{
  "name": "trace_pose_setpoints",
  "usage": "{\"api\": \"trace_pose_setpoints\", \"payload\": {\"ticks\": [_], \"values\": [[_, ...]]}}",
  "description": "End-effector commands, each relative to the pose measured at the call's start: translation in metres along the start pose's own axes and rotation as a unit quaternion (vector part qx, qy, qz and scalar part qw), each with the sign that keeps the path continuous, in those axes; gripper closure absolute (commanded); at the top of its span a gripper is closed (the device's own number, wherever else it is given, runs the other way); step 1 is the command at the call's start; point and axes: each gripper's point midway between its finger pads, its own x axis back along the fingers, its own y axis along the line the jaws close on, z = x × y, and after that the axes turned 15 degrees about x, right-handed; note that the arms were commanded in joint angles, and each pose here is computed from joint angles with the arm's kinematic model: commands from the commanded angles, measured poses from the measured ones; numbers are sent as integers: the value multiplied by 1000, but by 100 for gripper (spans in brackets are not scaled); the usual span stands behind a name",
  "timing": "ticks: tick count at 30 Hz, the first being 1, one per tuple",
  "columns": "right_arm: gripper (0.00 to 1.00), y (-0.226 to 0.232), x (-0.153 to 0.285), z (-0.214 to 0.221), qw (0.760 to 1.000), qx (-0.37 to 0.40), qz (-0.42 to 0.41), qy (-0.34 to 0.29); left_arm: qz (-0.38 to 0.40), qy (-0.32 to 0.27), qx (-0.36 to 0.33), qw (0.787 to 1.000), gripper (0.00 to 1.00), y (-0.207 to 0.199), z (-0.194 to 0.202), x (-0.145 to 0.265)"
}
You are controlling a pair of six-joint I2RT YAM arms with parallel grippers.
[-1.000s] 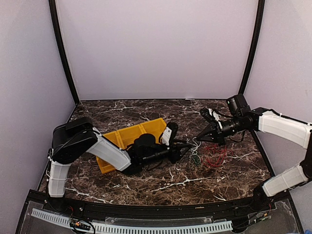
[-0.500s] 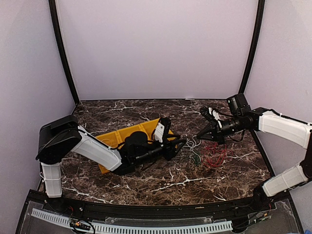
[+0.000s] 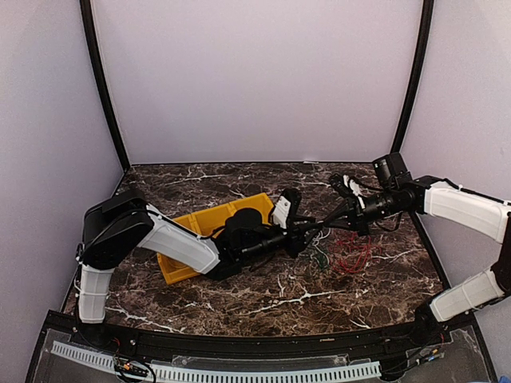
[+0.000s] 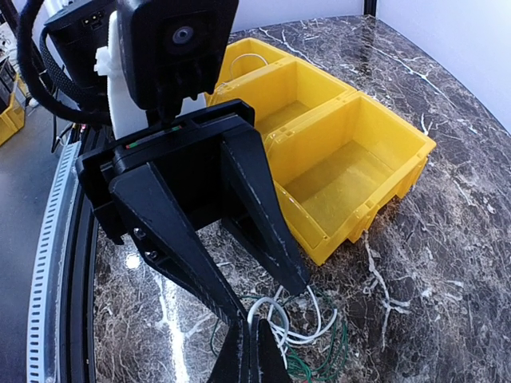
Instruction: Untangle the cables
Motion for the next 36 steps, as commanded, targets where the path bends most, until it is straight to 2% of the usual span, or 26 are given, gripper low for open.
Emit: {"api": "trace_pose_setpoints", "payload": {"ticks": [1,6,12,18,27,36], "values": [[100,3,2,-13,1000,8,-10,-24,19,4,-7,1000,71,-8,2,-8],[100,3,2,-13,1000,5,-9,-24,27,-3,-5,1000,72,-9,2,-10],[100,15,3,-24,997,5,-50,-51,-7,-30,-9,999,78,3,-8,-25],[100,23,25,-69,993,26,-76,-91,-69,-53,-6,996,87,34,-9,-45],[100,17,64,-127,990,94,-20,-104,-64,-45,8,997,97,37,-4,-31],[100,11,94,-170,984,141,30,-109,-71,-24,24,997,99,43,13,-17]]}}
